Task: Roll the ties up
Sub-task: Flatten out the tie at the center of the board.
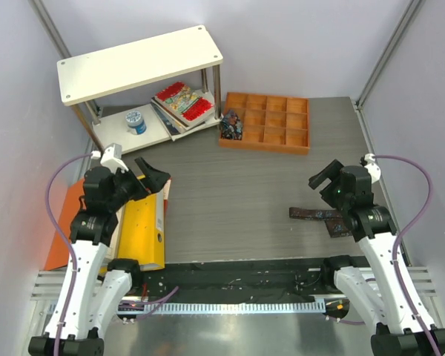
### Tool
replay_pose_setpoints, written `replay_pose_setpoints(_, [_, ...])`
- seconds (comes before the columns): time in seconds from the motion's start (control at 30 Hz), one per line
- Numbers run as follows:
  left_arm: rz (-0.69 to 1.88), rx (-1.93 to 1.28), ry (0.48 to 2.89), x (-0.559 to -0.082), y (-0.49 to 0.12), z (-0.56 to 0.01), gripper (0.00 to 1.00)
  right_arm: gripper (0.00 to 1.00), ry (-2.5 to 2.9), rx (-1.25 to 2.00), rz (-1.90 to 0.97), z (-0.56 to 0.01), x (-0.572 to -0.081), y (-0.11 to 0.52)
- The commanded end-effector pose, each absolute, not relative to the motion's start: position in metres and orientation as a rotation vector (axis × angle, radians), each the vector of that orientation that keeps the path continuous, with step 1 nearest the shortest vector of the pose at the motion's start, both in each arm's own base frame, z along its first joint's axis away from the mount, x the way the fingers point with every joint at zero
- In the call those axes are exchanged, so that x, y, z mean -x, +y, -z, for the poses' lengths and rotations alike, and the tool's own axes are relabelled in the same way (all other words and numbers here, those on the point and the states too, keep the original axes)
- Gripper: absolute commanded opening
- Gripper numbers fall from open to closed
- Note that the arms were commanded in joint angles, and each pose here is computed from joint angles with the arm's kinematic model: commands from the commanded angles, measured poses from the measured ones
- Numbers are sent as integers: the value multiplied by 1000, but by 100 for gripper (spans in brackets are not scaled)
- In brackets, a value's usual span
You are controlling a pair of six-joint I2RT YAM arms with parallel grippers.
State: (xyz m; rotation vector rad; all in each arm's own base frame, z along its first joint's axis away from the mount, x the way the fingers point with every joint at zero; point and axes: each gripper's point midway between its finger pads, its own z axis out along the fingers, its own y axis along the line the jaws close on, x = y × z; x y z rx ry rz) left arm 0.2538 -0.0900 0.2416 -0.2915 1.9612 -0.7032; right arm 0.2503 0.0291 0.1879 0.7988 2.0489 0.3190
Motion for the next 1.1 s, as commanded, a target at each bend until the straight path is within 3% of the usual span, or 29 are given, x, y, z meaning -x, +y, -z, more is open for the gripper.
replay_pose_setpoints(0.0, [822,234,2007,-241,-110,-253,100,90,2057,-871,-275,-197,-228,20])
replay_pose_setpoints(0.13, [820,218,2084,-245,-124,-261,100,89,2071,-869,-249,-198,-223,17])
replay_pose_setpoints(0.3, [643,162,2100,-249,-151,-293,100,93,2061,-888,-213,-204,-219,11])
replay_pose_setpoints(0.53, [337,-26,2216,-237,-238,-271,100,98,2044,-879,-151,-217,-212,1])
replay_pose_setpoints(0.6, [378,365,2331,-241,-235,-220,100,98,2061,-867,-157,-216,-208,3])
replay_pose_setpoints(0.63, [537,340,2360,-248,-255,-210,100,98,2060,-866,-158,-216,-207,2])
replay_pose_setpoints(0.67, [822,278,2389,-245,-291,-199,90,98,2055,-864,-162,-218,-204,2])
replay_pose_setpoints(0.83, [707,131,2359,-243,-329,-189,91,97,2043,-870,-174,-220,-194,2])
replay_pose_setpoints(1.07, [966,74,2385,-242,-404,-164,79,94,2027,-906,-226,-219,-187,6])
